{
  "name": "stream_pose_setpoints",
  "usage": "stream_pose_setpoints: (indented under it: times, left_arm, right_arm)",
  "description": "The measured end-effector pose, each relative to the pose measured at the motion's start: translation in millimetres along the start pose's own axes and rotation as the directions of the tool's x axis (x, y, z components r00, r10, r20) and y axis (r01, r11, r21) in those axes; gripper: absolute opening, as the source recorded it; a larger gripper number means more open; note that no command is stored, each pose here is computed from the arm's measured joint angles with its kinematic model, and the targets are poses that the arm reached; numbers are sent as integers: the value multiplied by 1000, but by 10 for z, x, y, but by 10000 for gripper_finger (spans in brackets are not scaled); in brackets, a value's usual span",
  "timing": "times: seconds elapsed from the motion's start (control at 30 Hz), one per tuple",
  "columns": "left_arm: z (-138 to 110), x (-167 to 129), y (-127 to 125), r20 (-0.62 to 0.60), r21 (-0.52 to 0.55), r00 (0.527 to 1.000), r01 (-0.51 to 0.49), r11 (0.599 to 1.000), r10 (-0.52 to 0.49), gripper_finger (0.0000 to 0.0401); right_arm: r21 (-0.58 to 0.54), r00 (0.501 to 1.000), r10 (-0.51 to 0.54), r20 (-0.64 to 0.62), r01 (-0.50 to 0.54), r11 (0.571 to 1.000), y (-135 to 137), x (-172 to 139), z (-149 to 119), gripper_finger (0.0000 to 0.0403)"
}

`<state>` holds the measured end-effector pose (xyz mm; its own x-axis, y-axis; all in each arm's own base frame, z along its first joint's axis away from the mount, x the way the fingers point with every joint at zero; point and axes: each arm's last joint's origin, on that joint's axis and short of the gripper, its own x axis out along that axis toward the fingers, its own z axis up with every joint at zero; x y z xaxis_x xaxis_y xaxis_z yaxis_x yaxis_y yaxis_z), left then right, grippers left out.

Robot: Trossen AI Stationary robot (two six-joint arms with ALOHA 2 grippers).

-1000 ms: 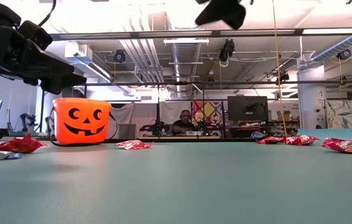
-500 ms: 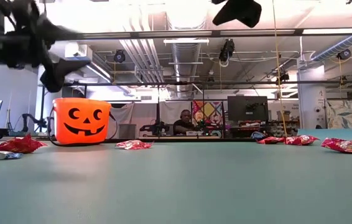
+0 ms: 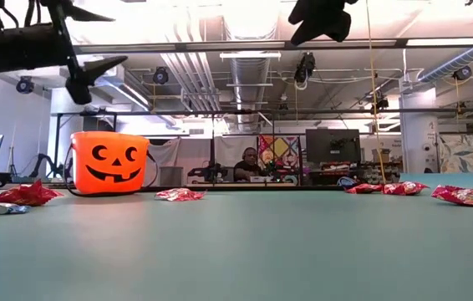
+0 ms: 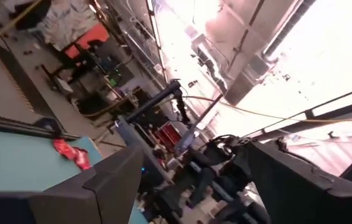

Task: Sort candy by brand, put in halloween buckets
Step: Put the red candy into the orange bucket

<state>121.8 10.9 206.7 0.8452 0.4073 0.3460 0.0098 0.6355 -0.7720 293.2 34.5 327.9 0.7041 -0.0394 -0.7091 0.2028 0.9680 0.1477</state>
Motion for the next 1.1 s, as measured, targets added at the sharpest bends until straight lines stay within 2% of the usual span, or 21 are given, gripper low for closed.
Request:
stream_pose_setpoints:
  times: [0.13,0.27,0.33,0.4,0.47,0.53,0.7,0.83,0.97,1.03,1.1]
  left_arm:
    - [-102,42,-2,-49,-65,999,12,998,-15,272]
    - [-212,165,-77,-133,-55,991,-9,998,2,271]
    - [-286,302,-168,-189,-15,980,-62,998,58,268]
    - [-394,471,-254,-254,84,951,-162,983,179,262]
    - [-511,641,-299,-313,223,886,-282,933,343,258]
    - [-617,789,-313,-348,347,794,-385,855,498,257]
    - [-829,1096,-231,-344,523,579,-535,663,739,256]
    - [-964,1297,-26,-299,594,430,-615,519,852,256]
    - [-989,1550,215,-296,593,331,-672,444,896,259]
    - [-997,1615,361,-288,623,253,-683,381,924,260]
    - [-993,1661,479,-273,649,197,-684,332,942,260]
  right_arm:
    - [-10,1000,-8,-24,8,1000,-6,1,-24,194]
    - [-17,998,-16,-53,15,1000,-14,-26,-57,194]
    - [-19,998,-14,-57,13,1000,-10,-73,-71,194]
    - [-19,998,-13,-56,12,1000,-14,-123,-80,194]
    - [-16,999,-7,-50,6,1000,-8,-174,-87,194]
    - [-16,999,-1,-42,0,1000,-8,-234,-92,194]
    - [-15,1000,25,-16,-25,1000,16,-405,-118,194]
    - [13,999,41,2,-41,999,29,-493,-129,194]
    - [35,998,56,5,-56,998,60,-547,-152,194]
    - [54,998,62,-6,-62,997,87,-560,-175,194]
    - [64,997,70,-19,-69,996,118,-580,-204,194]
